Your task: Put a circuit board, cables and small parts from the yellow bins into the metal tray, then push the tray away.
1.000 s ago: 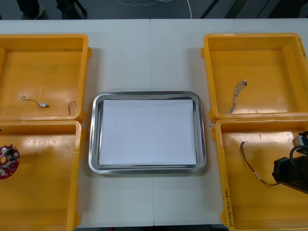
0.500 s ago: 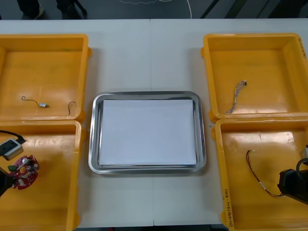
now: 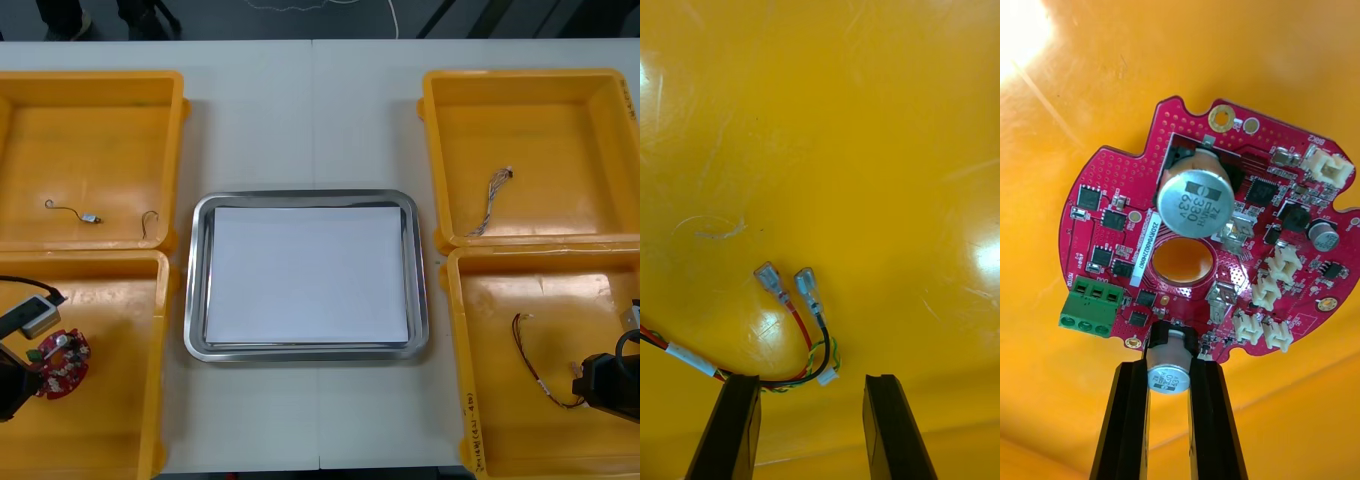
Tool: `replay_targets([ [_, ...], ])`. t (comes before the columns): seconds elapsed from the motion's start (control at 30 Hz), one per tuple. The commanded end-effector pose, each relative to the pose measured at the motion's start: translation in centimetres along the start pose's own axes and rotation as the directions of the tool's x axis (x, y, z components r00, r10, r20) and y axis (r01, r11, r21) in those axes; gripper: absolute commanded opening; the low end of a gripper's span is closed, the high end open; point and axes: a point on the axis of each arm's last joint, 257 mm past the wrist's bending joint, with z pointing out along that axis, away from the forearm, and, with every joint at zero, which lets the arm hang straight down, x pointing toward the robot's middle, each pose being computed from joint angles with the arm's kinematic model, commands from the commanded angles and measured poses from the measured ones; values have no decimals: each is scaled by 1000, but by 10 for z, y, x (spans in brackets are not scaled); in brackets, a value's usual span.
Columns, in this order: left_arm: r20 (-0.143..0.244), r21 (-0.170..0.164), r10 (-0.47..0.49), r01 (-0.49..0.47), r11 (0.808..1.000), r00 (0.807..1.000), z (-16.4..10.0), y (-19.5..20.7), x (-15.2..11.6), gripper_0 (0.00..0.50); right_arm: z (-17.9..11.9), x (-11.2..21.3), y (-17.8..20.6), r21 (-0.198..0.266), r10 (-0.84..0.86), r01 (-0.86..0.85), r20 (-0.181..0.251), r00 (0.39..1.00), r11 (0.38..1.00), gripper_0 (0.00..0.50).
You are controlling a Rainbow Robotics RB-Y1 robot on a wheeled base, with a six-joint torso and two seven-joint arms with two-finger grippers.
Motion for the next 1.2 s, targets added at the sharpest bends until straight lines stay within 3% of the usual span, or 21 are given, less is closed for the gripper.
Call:
replay_targets([
  [0.03,9,8,-25,25,1000,1000,7,-15,-2,79,-16,-13,-1,22,-104,103,39,994,994,406],
  [0.07,9,8,-24,24,1000,1000,7,-15,-2,102,-17,-14,0,22,-110,109,40,993,994,416],
  [0.13,9,4,-22,22,1000,1000,7,-14,-2,201,-23,-15,6,35,-157,156,46,987,987,428],
  [0.17,8,3,-20,20,1000,1000,7,-14,-2,287,-27,-16,9,43,-198,196,46,979,980,428],
  [0.23,8,1,-17,17,1000,1000,7,-14,-2,414,-33,-16,13,62,-272,269,45,961,961,428],
  [0.33,8,-8,-18,18,1000,1000,5,-10,-1,500,-42,-19,16,97,-369,363,51,928,927,430],
  [0.67,25,-37,-86,87,996,996,-24,20,1,500,-46,-27,29,102,-592,584,73,803,805,429],
  [0.87,37,-63,-185,187,980,982,-48,42,5,500,-44,-23,33,94,-686,681,61,725,727,429],
  [1.0,68,-67,-312,316,946,948,-57,52,5,500,-38,-20,38,91,-717,711,66,694,697,429],
  [1.03,77,-70,-354,359,931,932,-60,54,3,500,-34,-19,41,91,-724,718,69,687,690,429],
  [1.13,103,-78,-478,486,871,872,-66,63,-1,500,-25,-18,48,89,-735,730,84,673,678,429],
  [1.2,124,-77,-567,578,812,814,-71,69,-5,500,-18,-18,52,86,-745,740,93,661,667,428],
])
